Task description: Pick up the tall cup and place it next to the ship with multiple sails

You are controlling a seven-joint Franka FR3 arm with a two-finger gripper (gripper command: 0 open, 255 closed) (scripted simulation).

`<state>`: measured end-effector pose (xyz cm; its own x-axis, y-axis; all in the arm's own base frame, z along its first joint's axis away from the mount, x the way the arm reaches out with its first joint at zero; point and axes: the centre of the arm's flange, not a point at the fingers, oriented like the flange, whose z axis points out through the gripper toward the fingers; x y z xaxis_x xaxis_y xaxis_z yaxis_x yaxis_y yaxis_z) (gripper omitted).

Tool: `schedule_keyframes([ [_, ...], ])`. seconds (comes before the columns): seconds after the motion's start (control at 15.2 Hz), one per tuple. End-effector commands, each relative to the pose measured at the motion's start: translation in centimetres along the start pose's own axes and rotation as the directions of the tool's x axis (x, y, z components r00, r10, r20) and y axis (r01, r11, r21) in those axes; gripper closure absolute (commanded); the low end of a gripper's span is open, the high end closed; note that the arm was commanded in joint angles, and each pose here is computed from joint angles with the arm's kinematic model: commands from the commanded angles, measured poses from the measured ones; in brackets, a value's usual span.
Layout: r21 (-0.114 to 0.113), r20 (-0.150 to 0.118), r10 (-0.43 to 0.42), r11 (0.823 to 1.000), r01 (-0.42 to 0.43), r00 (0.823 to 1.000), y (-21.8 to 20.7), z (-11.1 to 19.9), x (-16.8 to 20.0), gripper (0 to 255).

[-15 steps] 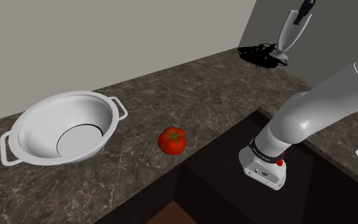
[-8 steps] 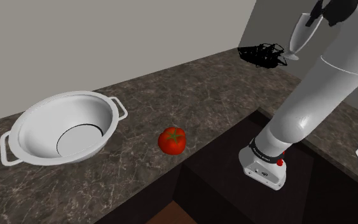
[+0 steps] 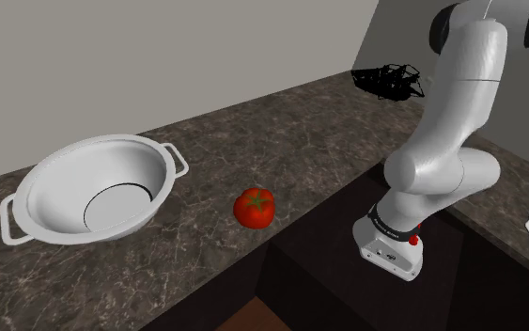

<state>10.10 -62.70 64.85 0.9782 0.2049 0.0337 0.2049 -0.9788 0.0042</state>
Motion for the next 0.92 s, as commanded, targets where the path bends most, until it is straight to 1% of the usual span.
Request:
schedule_keyframes([
  [0.0,0.003,-0.005,-0.003,1.0,0.003,1.0,1.9,0.0,-1.9,255],
  [0.07,0.003,-0.005,-0.003,1.0,0.003,1.0,3.1,0.1,-2.8,255],
  [0.86,0.003,-0.005,-0.003,1.0,0.003,1.0,3.0,6.4,-3.0,255],
])
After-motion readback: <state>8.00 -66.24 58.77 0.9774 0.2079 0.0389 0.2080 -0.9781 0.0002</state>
